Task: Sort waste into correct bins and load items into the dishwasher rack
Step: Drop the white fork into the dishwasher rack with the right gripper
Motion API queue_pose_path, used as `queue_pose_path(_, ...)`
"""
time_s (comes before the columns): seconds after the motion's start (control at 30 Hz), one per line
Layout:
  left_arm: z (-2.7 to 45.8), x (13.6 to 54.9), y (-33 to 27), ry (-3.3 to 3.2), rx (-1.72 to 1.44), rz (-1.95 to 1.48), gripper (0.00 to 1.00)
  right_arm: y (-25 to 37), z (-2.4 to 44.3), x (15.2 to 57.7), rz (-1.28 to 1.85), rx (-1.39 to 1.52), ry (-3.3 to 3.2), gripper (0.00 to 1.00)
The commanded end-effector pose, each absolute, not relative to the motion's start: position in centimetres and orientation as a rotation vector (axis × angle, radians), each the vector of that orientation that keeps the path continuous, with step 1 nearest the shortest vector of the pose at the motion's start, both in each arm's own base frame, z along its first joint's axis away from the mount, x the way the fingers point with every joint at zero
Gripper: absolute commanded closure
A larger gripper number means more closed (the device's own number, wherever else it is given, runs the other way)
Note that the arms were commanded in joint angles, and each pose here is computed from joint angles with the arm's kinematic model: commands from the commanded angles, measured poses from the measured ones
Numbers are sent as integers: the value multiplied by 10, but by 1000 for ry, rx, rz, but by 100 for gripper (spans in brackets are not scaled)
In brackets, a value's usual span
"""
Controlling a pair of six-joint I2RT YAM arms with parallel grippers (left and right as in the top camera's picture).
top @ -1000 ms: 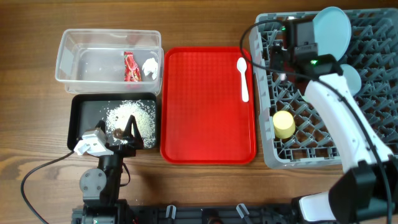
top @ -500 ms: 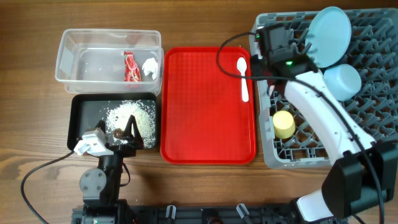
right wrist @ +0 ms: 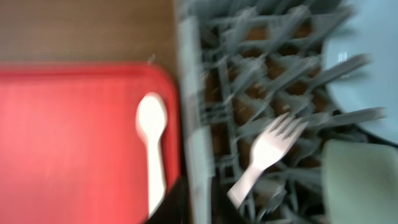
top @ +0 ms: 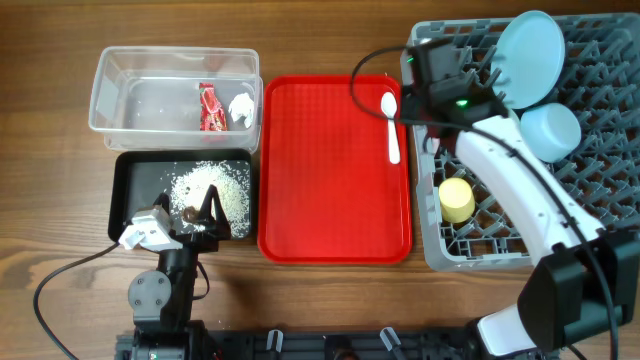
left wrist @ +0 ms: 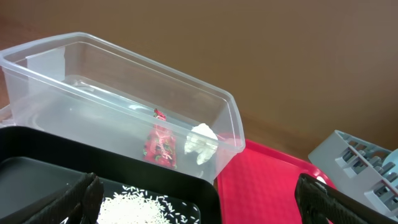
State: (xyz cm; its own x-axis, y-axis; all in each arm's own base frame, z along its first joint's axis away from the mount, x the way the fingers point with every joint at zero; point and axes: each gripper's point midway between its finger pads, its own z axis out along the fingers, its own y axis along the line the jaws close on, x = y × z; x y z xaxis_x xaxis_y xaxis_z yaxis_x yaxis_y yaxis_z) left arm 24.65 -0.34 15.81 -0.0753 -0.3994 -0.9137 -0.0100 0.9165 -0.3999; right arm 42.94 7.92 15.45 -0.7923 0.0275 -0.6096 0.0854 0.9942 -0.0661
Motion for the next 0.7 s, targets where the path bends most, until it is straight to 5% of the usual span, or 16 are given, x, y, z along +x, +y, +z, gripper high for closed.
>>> queue_pose_path(0.0, 156, 246, 0, 1621, -340, -321, 0, 35, 166, 440, -54, 278, 2443, 96)
queue_pose_path(0.23, 156, 246, 0, 1621, -340, -321, 0, -17, 133, 444, -100, 424, 2504, 96)
queue_pose_path(0.67, 156, 246, 0, 1621, -340, -321, 0, 10, 96, 461, 46, 243, 2575, 96)
